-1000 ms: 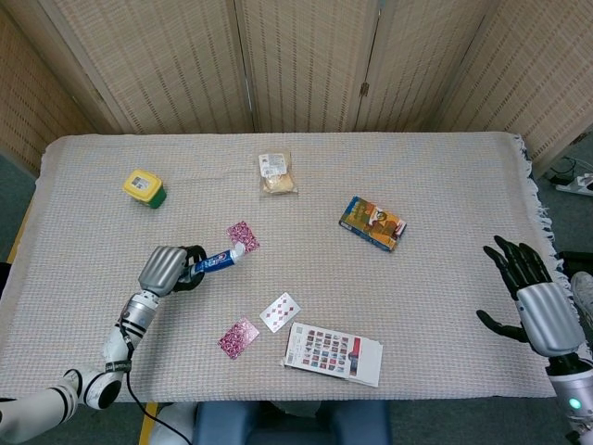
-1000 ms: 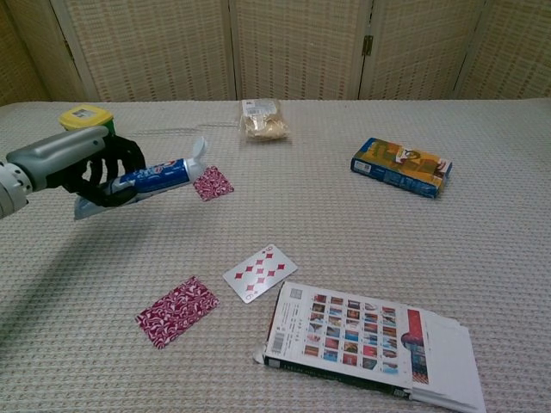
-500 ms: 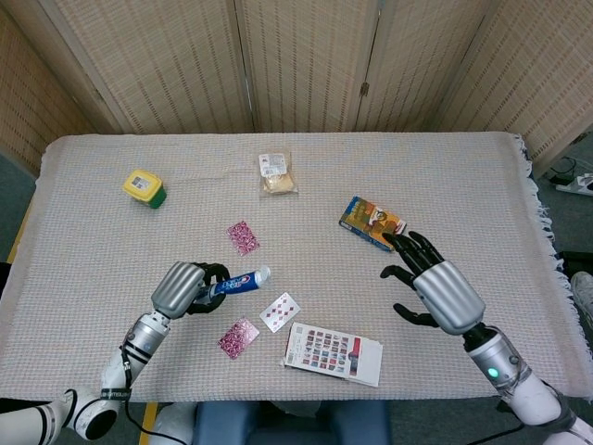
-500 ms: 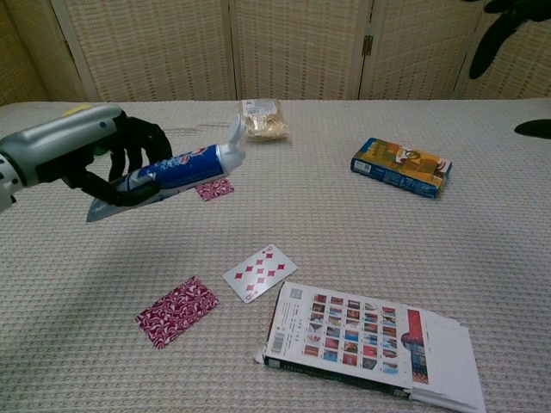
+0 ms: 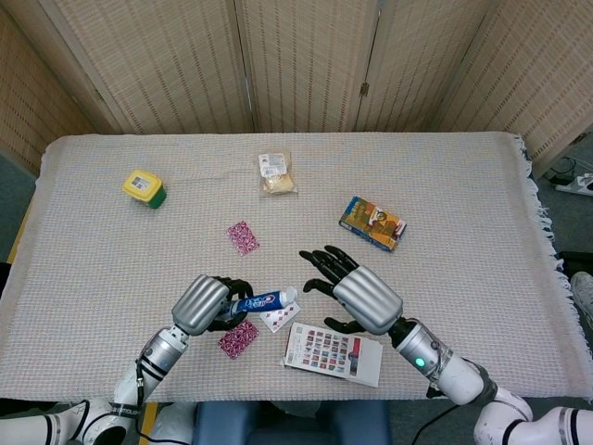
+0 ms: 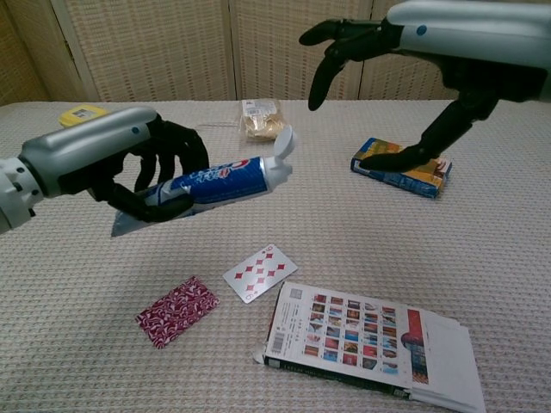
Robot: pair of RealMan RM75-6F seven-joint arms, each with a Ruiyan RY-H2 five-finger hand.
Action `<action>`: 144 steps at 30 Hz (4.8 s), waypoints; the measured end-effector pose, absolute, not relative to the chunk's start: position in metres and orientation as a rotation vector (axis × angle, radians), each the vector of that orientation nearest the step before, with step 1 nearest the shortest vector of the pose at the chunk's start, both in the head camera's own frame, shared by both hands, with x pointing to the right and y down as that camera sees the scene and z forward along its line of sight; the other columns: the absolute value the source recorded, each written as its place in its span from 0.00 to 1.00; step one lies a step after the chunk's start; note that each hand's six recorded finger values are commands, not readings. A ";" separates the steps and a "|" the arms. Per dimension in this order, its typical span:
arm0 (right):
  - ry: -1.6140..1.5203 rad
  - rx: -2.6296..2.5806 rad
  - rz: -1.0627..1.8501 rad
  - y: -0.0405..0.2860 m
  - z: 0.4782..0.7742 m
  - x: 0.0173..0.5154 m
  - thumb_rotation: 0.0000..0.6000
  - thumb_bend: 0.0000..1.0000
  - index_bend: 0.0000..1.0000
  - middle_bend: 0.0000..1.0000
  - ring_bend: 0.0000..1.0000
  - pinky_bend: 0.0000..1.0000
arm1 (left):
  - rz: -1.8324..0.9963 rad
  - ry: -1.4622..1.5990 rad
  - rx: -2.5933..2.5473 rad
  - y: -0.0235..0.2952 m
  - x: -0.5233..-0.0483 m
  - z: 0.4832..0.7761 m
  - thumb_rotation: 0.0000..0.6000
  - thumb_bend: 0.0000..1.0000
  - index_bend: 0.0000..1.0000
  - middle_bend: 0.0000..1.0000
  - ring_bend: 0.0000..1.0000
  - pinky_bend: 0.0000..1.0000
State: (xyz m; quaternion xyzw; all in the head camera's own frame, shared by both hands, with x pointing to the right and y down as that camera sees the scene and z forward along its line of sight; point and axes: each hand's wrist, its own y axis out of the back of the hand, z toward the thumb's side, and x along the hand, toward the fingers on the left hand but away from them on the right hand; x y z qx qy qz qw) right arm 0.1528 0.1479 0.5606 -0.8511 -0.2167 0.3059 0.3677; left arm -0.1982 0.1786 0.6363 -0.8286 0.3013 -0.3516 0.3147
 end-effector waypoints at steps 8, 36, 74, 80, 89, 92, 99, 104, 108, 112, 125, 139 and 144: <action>-0.539 -2.207 0.776 0.151 0.566 0.137 1.00 0.33 0.33 0.02 0.00 0.00 | -0.919 0.790 -2.178 0.182 -0.191 0.634 1.00 0.74 0.78 0.81 0.71 0.69; -0.488 -2.237 0.883 0.157 0.596 0.138 1.00 0.33 0.33 0.04 0.00 0.00 | -0.889 0.867 -2.189 0.184 -0.202 0.626 1.00 0.75 0.78 0.82 0.71 0.68; -0.859 -2.865 0.375 0.155 0.570 0.110 0.96 0.33 0.00 0.00 0.00 0.00 | -0.666 1.004 -2.160 0.186 -0.190 0.609 1.00 0.76 0.79 0.83 0.71 0.68; -0.882 -2.878 0.370 0.153 0.573 0.112 0.96 0.33 0.00 0.00 0.00 0.00 | -0.644 1.023 -2.161 0.185 -0.190 0.605 1.00 0.76 0.79 0.83 0.71 0.68; -0.908 -2.941 0.319 0.154 0.576 0.103 0.96 0.33 0.00 0.00 0.00 0.00 | -0.618 1.039 -2.166 0.186 -0.186 0.601 1.00 0.76 0.79 0.83 0.71 0.68; -0.921 -2.958 0.290 0.155 0.576 0.099 0.96 0.33 0.00 0.00 0.00 0.00 | -0.611 1.048 -2.171 0.185 -0.185 0.600 1.00 0.76 0.79 0.83 0.71 0.68; -0.937 -2.993 0.226 0.156 0.576 0.091 0.96 0.33 0.00 0.00 0.00 0.00 | -0.596 1.072 -2.187 0.184 -0.184 0.598 1.00 0.77 0.79 0.83 0.71 0.68; -0.927 -3.004 0.215 0.157 0.578 0.086 0.96 0.33 0.00 0.00 0.00 0.00 | -0.593 1.083 -2.191 0.183 -0.185 0.597 1.00 0.77 0.80 0.83 0.72 0.68; -0.919 -3.010 0.208 0.158 0.578 0.083 0.96 0.33 0.00 0.00 0.00 0.00 | -0.589 1.087 -2.197 0.183 -0.184 0.597 1.00 0.77 0.80 0.83 0.72 0.68; -0.935 -3.008 0.197 0.155 0.577 0.085 0.96 0.33 0.00 0.00 0.00 0.00 | -0.588 1.094 -2.195 0.183 -0.186 0.598 1.00 0.77 0.80 0.83 0.72 0.68; -1.038 -2.929 0.152 0.137 0.558 0.122 0.96 0.33 0.00 0.00 0.00 0.00 | -0.586 1.113 -2.186 0.184 -0.196 0.599 1.00 0.77 0.79 0.83 0.71 0.68; -1.079 -2.731 0.234 0.118 0.530 0.178 0.96 0.33 0.00 0.00 0.00 0.00 | -0.947 1.028 -2.161 0.173 -0.226 0.651 1.00 0.77 0.76 0.83 0.67 0.63; -1.101 -2.669 0.316 0.119 0.532 0.203 0.96 0.33 0.00 0.00 0.00 0.00 | -1.136 0.996 -2.076 0.166 -0.248 0.678 1.00 0.77 0.76 0.83 0.67 0.62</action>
